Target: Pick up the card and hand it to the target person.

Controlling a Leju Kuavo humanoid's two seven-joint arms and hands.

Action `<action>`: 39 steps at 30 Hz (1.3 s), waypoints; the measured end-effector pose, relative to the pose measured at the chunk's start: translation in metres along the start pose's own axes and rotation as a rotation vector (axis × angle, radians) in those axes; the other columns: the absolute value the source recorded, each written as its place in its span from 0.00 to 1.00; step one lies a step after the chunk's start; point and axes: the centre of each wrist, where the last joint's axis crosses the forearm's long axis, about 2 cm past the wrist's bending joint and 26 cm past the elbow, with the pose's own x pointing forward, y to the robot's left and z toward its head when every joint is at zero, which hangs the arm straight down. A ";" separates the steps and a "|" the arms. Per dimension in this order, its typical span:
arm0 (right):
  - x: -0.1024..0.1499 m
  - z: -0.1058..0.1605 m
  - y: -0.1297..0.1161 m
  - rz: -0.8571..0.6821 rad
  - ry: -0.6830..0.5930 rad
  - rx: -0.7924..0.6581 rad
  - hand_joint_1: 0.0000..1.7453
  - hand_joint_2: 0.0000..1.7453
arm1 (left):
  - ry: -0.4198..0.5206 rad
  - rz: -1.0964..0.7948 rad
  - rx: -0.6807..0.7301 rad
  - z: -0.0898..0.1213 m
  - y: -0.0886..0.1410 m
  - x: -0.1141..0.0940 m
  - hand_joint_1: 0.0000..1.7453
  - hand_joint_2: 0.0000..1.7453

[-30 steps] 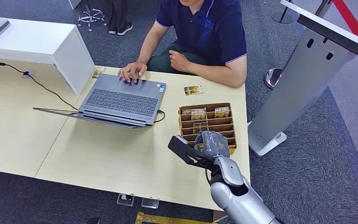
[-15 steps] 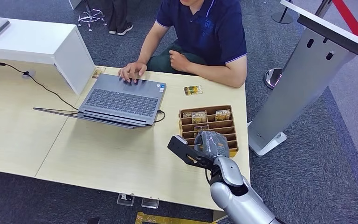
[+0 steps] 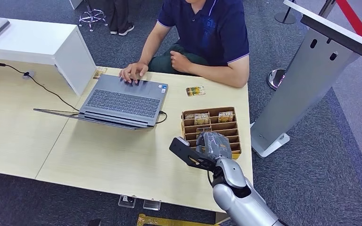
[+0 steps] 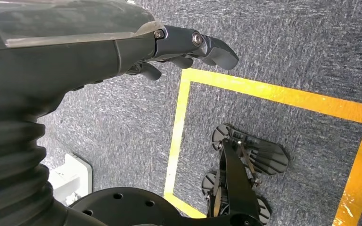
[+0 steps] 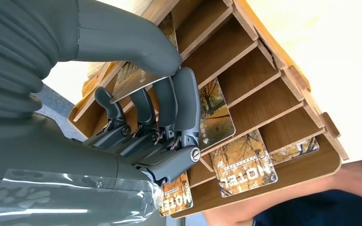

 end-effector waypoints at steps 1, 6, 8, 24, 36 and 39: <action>0.000 0.000 0.000 0.001 -0.002 -0.004 0.80 1.00 | 0.000 0.000 0.000 0.000 0.000 0.000 0.00 1.00; 0.002 0.000 -0.007 0.010 -0.021 -0.032 0.80 1.00 | 0.004 0.000 0.000 0.000 0.000 -0.001 0.00 1.00; 0.005 -0.002 -0.015 0.019 -0.031 -0.052 0.80 1.00 | 0.006 0.000 0.000 0.000 0.000 -0.001 0.00 1.00; 0.041 -0.029 -0.124 0.094 -0.163 -0.298 0.80 1.00 | 0.004 -0.026 -0.006 0.000 0.000 -0.001 0.00 1.00; 0.047 -0.056 -0.171 0.164 -0.221 -0.453 0.80 1.00 | 0.004 -0.043 -0.011 0.000 -0.001 0.002 0.00 1.00; 0.046 -0.062 -0.173 0.187 -0.225 -0.472 0.40 1.00 | 0.002 -0.042 -0.013 0.000 -0.002 0.002 0.00 1.00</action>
